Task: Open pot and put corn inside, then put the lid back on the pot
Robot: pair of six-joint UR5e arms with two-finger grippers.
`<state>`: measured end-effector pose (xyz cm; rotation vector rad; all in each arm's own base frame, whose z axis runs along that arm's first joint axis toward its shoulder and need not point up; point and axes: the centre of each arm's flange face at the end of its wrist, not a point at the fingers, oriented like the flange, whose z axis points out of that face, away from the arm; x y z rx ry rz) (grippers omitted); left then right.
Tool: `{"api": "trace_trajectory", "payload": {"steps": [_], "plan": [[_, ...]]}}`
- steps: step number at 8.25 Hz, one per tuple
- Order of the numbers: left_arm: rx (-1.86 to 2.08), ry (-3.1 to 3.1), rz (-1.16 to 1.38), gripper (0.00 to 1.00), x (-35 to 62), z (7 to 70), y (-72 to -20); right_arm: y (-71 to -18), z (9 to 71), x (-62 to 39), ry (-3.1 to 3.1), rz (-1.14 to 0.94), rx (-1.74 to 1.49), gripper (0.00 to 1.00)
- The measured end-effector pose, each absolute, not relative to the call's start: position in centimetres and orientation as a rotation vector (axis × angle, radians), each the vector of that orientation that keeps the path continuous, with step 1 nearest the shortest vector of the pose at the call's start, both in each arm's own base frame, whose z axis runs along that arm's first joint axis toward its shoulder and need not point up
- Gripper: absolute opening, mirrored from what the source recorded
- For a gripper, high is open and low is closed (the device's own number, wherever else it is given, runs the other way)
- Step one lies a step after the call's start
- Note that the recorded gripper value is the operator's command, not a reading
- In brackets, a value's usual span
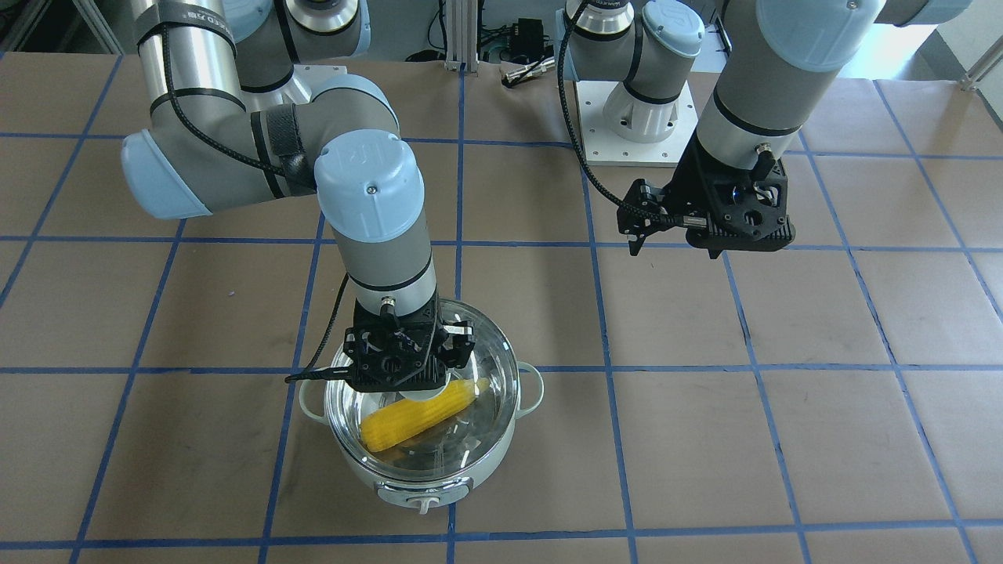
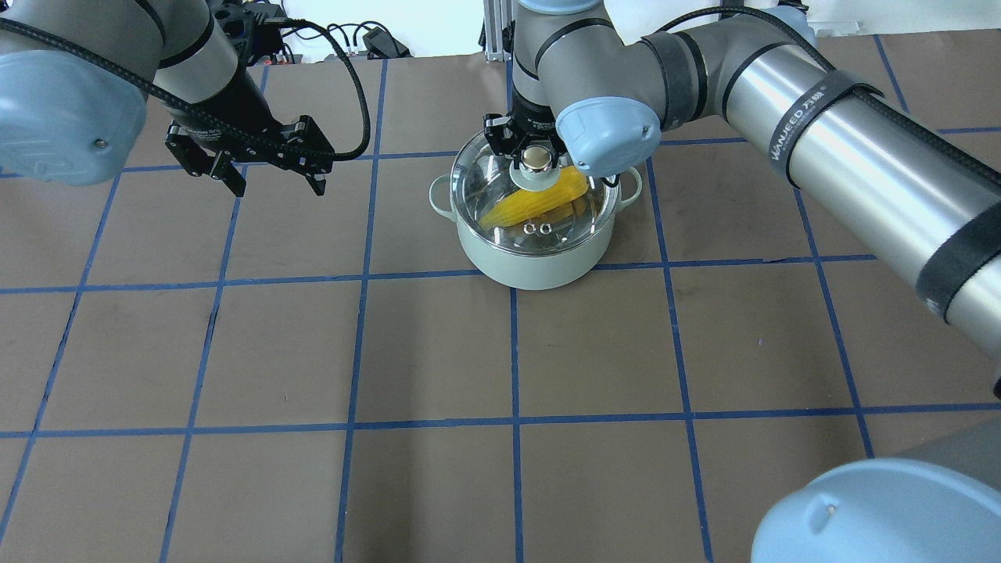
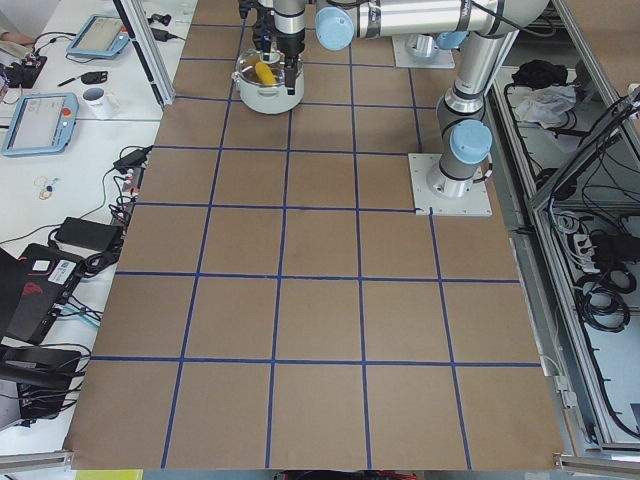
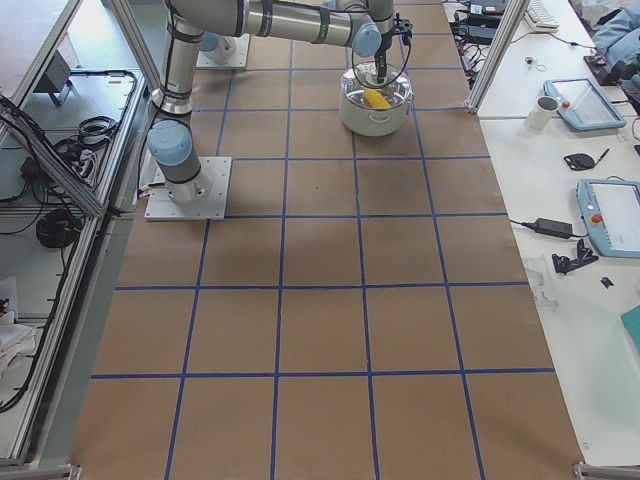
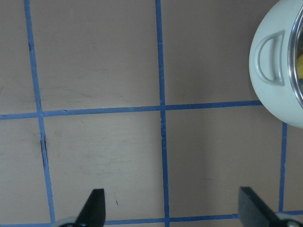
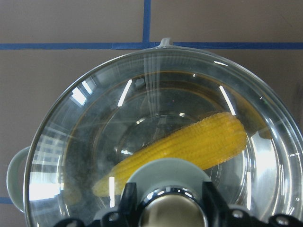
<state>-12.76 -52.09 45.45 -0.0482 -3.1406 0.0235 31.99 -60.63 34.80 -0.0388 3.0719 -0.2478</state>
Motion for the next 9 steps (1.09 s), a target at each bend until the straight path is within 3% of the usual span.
{"api": "trace_trajectory", "payload": {"steps": [3, 4, 5, 6, 7, 9], "plan": [[-0.048, -3.141, 0.025, 1.00, -12.71, 45.47, -52.11, -60.72, 34.99, 31.94, 3.075, -0.269, -0.037, 0.11], [-0.048, -3.141, 0.025, 1.00, -12.71, 45.47, -52.11, -60.73, 34.99, 31.93, 3.076, -0.270, -0.037, 0.15], [-0.047, -3.140, 0.026, 1.00, -12.72, 45.50, -52.12, -60.72, 34.93, 31.92, 3.077, -0.269, -0.037, 0.31], [-0.047, -3.140, 0.026, 1.00, -12.72, 45.49, -52.12, -60.65, 34.66, 31.90, 3.079, -0.262, -0.036, 0.78], [-0.047, -3.139, 0.026, 1.00, -12.72, 45.49, -52.12, -60.56, 34.42, 31.87, 3.081, -0.255, -0.035, 1.00], [-0.047, -3.139, 0.026, 1.00, -12.72, 45.48, -52.12, -60.44, 34.02, 31.90, 3.077, -0.238, -0.027, 1.00]]}}
